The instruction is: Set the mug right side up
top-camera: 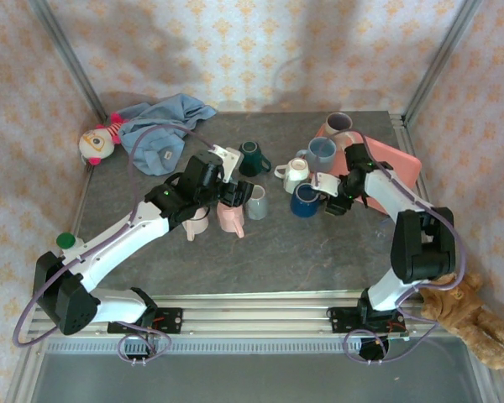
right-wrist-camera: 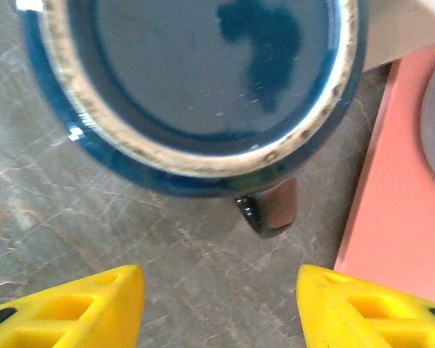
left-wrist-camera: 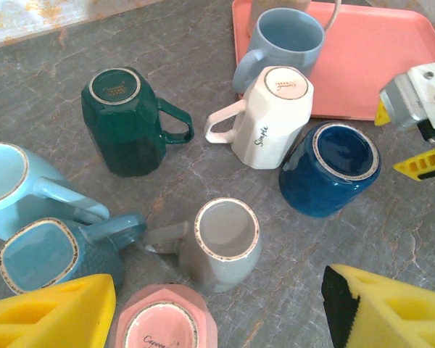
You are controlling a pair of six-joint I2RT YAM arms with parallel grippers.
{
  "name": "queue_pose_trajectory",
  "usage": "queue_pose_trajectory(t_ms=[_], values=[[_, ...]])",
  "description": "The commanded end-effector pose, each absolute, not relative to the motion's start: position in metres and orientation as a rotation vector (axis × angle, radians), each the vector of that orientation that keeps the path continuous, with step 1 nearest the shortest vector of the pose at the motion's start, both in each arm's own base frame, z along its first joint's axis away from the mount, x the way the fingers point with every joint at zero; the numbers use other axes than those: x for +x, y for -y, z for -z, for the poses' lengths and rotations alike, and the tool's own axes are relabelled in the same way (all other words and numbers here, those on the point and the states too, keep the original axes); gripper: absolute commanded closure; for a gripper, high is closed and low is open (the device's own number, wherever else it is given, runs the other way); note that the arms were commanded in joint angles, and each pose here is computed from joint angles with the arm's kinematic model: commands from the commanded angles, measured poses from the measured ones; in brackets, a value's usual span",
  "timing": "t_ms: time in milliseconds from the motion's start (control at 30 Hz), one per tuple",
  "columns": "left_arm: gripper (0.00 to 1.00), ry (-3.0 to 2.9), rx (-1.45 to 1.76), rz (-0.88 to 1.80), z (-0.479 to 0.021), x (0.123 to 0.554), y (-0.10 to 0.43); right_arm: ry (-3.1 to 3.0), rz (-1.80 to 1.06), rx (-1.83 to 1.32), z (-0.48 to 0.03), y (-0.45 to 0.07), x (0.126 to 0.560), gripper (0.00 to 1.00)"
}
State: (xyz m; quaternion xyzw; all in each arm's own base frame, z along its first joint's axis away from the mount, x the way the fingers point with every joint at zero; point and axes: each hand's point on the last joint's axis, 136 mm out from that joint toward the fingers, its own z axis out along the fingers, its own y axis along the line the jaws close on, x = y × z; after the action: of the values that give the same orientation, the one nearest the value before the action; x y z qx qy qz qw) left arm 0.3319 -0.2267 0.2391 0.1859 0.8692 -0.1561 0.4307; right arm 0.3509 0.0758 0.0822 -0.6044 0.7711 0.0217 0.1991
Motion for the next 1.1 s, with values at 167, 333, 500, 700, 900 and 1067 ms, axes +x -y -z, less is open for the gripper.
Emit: queue_pose_trajectory(t_ms=[167, 333, 500, 700, 900, 1067], values=[[0.24, -2.163, 0.482, 0.382, -0.237, 0.333, 0.225, -2.082, -0.086, -1.772, -0.084, -0.081, 0.379, 0.41], [0.24, -2.174, 0.481, 0.382, -0.233, 0.335, 0.227, -2.057, -0.124, -1.819, -0.074, -0.089, 0.377, 0.46], [0.25, -2.183, 0.48, 0.376, -0.228, 0.336, 0.227, -2.057, -0.143, -1.846, -0.065, -0.091, 0.374, 0.5], [0.25, -2.193, 0.479, 0.371, -0.227, 0.336, 0.227, -2.048, -0.156, -1.86, -0.061, -0.095, 0.371, 0.54], [0.25, -2.191, 0.48, 0.373, -0.226, 0.337, 0.228, -2.049, -0.168, -1.874, -0.054, -0.095, 0.368, 0.65], [0.26, -2.202, 0.489, 0.362, -0.226, 0.337, 0.227, -2.055, -0.173, -1.881, -0.051, -0.095, 0.363, 0.69]])
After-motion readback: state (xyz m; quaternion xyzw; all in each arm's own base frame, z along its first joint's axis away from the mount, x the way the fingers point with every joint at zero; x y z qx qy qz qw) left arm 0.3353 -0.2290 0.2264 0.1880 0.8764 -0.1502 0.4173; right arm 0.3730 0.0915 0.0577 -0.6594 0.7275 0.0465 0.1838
